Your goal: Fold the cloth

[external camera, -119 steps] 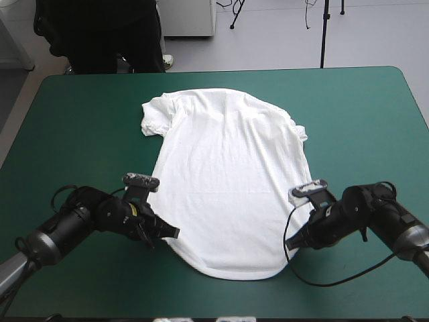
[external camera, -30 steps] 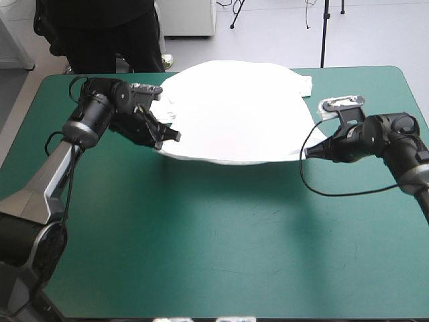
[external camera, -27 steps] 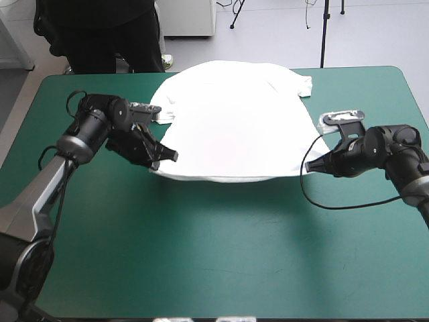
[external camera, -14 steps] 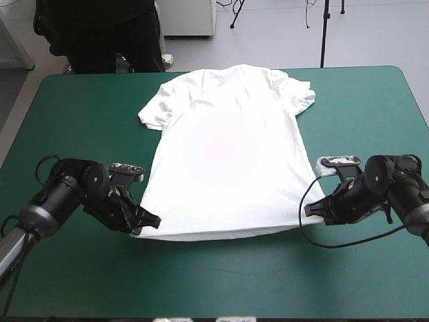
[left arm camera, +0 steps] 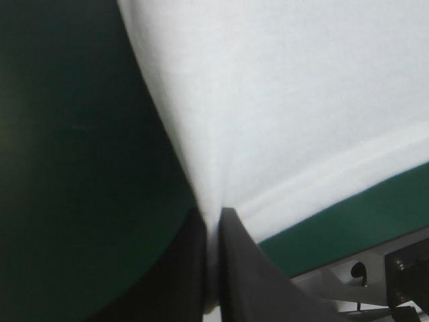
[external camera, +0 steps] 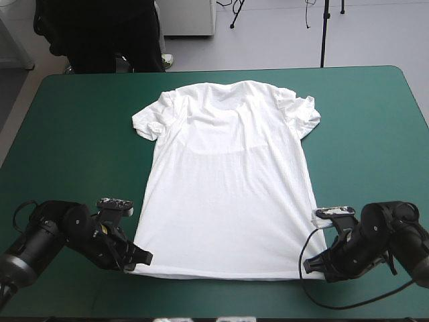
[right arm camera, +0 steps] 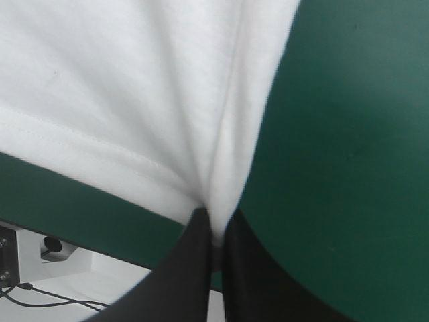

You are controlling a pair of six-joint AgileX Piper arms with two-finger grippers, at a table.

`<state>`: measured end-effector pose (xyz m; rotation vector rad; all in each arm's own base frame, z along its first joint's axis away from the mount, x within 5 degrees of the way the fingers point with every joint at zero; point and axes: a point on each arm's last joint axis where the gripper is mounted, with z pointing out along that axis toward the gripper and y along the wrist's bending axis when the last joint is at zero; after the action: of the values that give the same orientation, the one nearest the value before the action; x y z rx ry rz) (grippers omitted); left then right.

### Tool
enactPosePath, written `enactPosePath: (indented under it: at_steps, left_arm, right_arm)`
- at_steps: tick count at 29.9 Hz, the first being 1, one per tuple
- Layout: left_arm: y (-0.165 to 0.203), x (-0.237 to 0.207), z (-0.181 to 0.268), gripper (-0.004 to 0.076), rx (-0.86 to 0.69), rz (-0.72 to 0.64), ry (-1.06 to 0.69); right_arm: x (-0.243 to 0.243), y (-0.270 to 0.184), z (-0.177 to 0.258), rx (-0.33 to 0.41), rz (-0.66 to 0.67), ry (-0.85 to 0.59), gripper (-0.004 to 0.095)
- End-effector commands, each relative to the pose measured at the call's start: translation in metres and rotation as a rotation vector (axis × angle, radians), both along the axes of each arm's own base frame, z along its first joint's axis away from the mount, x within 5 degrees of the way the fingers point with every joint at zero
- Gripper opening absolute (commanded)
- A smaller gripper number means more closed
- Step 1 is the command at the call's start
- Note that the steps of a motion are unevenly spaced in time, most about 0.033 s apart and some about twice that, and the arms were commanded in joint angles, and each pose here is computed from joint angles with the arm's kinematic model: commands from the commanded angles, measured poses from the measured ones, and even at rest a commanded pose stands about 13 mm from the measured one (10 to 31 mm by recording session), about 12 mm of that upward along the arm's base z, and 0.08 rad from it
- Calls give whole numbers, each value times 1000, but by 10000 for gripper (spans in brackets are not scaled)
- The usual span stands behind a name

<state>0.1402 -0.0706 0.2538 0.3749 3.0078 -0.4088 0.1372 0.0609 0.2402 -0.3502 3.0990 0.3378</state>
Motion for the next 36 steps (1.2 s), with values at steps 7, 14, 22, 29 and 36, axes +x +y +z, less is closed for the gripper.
enactPosePath:
  at_steps: [7,14,22,29,36]
  left_arm:
    - [-1,-12,4,-7,-65,22,-10]
    - [1,-11,3,250,-36,14,-16]
    - [3,-6,28,549,0,30,-47]
    - [0,50,113,549,-63,206,-516]
    - [-18,122,114,549,14,186,-551]
  right_arm:
    - [-12,-3,9,20,13,-42,24]
    - [-12,-5,8,-14,38,-43,494]
    - [2,-9,36,-63,22,-164,679]
    - [50,-14,97,-110,-151,-595,676]
    - [97,-6,121,-156,-168,-684,675]
